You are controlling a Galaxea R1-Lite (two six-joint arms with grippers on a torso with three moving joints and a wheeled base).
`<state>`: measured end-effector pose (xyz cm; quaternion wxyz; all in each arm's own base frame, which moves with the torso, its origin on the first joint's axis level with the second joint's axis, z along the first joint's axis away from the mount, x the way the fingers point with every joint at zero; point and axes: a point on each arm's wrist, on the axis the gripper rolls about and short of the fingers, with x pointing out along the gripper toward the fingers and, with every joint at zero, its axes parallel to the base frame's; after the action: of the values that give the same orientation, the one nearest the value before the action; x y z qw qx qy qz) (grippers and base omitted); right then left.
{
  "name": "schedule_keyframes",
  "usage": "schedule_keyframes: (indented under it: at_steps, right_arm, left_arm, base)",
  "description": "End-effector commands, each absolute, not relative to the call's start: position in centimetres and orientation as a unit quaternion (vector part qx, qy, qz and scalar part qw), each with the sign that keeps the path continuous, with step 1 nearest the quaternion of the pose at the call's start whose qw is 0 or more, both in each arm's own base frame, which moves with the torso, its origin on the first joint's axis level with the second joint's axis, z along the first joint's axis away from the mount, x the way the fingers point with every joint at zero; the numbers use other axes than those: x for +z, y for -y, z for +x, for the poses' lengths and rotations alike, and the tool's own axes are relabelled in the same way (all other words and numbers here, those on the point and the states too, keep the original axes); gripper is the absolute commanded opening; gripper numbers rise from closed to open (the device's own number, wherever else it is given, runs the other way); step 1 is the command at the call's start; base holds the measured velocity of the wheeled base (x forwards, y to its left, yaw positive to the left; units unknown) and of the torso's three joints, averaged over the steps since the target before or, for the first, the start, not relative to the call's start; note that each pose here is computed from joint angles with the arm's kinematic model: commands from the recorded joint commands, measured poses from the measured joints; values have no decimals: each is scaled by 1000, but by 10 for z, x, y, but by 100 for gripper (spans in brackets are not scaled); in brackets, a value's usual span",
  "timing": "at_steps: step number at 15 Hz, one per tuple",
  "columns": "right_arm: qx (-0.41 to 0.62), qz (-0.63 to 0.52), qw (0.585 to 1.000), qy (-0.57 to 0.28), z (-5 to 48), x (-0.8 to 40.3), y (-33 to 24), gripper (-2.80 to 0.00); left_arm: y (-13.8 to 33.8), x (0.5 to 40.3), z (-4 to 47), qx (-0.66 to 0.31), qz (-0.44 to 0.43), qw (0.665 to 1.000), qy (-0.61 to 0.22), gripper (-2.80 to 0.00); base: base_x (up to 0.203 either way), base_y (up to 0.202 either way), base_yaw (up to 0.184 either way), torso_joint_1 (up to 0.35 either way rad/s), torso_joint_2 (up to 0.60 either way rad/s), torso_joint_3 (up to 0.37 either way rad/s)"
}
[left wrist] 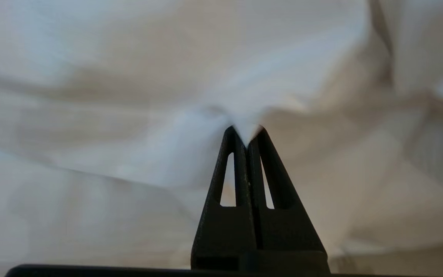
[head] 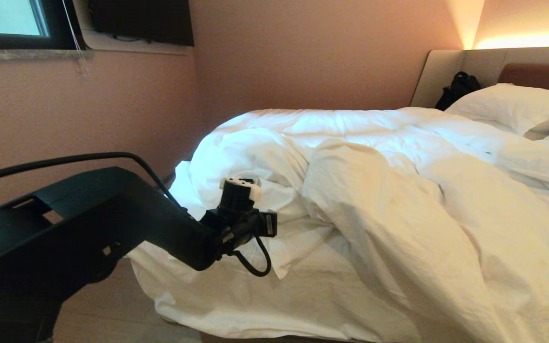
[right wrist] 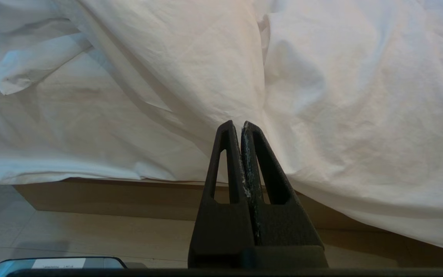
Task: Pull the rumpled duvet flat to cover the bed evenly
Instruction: Flatten the corners of the folded blanket
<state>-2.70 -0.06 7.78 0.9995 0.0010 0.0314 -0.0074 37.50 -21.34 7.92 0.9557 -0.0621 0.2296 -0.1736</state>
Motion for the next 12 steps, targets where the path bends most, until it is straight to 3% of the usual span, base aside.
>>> schedule_keyframes:
  at_steps: [1, 12]
  right_arm:
    - [-7, 1, 999, -31, -27, 78, 1, -280]
    - [-7, 1, 999, -31, -27, 78, 1, -280]
  left_arm:
    - [198, 100, 380, -159, -74, 963, -204, -280]
    - [130, 151, 394, -94, -66, 984, -133, -280]
  base:
    - [0, 0, 0, 0, 0, 0]
    - [0, 0, 0, 0, 0, 0]
